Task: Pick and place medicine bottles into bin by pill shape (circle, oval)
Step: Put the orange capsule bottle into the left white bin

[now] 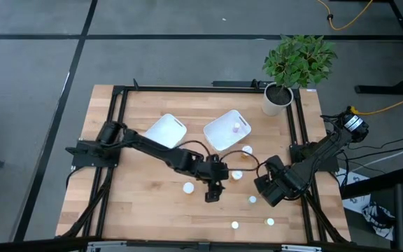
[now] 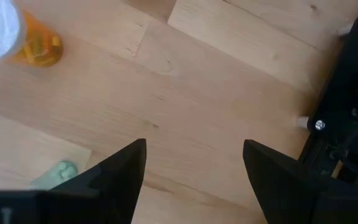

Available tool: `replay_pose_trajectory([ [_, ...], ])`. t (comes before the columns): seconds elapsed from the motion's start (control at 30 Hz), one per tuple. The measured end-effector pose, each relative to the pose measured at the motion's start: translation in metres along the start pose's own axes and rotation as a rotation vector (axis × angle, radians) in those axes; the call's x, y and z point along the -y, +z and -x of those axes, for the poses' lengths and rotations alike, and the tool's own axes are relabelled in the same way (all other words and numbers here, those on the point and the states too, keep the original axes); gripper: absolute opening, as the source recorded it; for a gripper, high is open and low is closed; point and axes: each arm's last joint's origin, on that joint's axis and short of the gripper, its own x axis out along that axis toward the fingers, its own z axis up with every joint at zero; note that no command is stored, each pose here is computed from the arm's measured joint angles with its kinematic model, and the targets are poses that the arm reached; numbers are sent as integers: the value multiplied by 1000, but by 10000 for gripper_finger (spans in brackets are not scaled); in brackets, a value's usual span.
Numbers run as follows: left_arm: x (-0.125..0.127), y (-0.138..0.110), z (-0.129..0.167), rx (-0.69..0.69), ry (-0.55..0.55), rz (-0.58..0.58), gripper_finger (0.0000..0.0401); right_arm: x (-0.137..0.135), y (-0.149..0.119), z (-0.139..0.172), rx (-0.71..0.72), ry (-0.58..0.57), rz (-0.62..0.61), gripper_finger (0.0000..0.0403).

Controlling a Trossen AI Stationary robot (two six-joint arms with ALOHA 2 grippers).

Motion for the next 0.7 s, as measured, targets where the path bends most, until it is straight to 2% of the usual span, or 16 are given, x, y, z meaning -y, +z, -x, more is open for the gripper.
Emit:
replay_pose_trajectory([
  [0.07, 4, 5, -6, 5, -3, -3, 203, 0, 0, 0, 1, 2, 11, 270],
  [0.23, 9, -1, -21, -47, 48, -20, 203, 0, 0, 0, 9, 5, 11, 270],
  [0.7, 11, -9, -25, -75, 119, -12, 204, -1, -6, 1, 20, 38, 29, 270],
])
